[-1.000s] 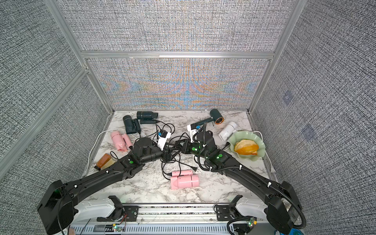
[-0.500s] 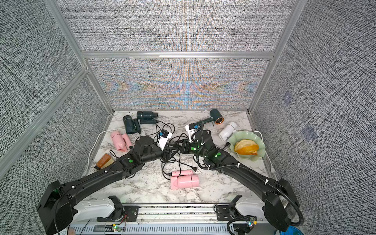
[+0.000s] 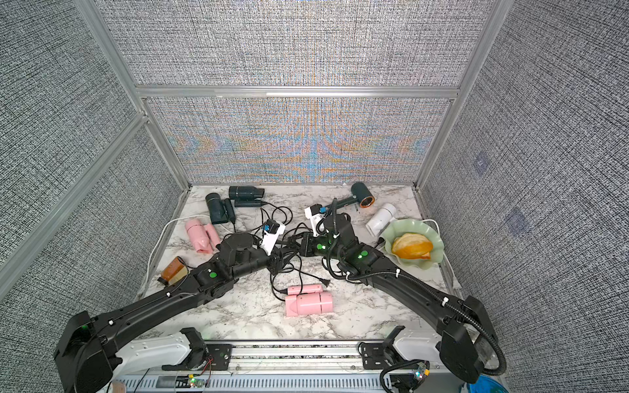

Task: Charge the blow dryers
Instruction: Pick up the plug from the center of the board.

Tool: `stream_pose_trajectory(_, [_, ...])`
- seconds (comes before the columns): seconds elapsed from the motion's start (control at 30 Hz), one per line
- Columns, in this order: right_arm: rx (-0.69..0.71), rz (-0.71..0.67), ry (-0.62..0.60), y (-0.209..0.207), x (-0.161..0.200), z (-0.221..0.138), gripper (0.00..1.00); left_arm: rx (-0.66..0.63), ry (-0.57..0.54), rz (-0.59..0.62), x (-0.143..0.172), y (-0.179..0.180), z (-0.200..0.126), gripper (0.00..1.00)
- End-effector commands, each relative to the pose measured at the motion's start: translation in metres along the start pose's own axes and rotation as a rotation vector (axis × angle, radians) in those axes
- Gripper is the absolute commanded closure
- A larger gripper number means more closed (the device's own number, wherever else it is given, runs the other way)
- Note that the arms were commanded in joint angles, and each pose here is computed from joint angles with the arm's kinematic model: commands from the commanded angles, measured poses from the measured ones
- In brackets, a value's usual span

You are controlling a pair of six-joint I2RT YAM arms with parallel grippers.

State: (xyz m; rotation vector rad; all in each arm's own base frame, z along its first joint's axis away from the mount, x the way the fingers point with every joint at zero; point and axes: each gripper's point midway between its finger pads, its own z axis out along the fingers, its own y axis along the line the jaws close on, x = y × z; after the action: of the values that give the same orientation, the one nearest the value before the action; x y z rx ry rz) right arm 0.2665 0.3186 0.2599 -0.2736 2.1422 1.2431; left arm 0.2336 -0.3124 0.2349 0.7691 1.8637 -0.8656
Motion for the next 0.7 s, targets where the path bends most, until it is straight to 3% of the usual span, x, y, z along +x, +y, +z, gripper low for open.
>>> stream_pose_trajectory(0.0, [-0.026, -0.007, -0.004, 0.003, 0.002, 0.000, 0.89, 0.029, -0.006, 0.058, -0.006, -0.009, -0.001, 0.61])
stream_pose_trajectory(0.27, [0.010, 0.032, -0.066, -0.009, 0.000, -0.002, 0.89, 0.008, -0.037, 0.128, -0.011, -0.007, -0.011, 0.61])
stream_pose_trajectory(0.67, [0.019, 0.034, -0.058, -0.009, -0.001, -0.001, 0.89, 0.061, 0.031, 0.173, -0.004, -0.014, 0.001, 0.61])
